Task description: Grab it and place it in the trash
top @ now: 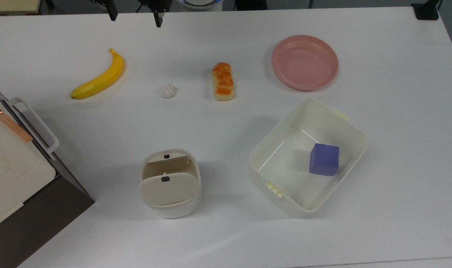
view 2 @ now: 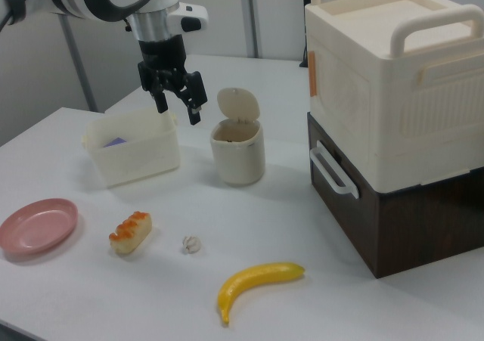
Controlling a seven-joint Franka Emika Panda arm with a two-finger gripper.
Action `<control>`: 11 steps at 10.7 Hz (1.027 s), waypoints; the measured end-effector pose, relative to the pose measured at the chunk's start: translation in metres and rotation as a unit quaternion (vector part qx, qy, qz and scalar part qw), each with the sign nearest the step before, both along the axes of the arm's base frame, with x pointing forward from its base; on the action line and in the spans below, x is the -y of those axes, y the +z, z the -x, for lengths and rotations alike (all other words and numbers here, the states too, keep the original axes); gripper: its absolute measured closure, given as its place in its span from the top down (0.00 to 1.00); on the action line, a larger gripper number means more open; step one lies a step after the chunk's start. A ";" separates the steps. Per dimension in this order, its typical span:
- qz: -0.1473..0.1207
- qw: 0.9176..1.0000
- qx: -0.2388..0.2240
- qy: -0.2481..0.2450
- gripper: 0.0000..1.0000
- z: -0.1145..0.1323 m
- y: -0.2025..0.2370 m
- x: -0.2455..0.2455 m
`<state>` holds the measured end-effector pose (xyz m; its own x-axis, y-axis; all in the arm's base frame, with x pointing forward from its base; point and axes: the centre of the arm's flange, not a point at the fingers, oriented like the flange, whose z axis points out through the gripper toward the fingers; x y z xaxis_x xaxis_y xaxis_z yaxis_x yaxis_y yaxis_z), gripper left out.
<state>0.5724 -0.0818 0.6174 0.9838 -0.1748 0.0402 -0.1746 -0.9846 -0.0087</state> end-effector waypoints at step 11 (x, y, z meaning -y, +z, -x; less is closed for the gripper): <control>0.011 1.000 -0.019 0.009 1.00 0.003 -0.015 -0.005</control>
<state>0.5691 -0.0767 0.6028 0.9875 -0.1575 0.0056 -0.1576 -0.9873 0.0186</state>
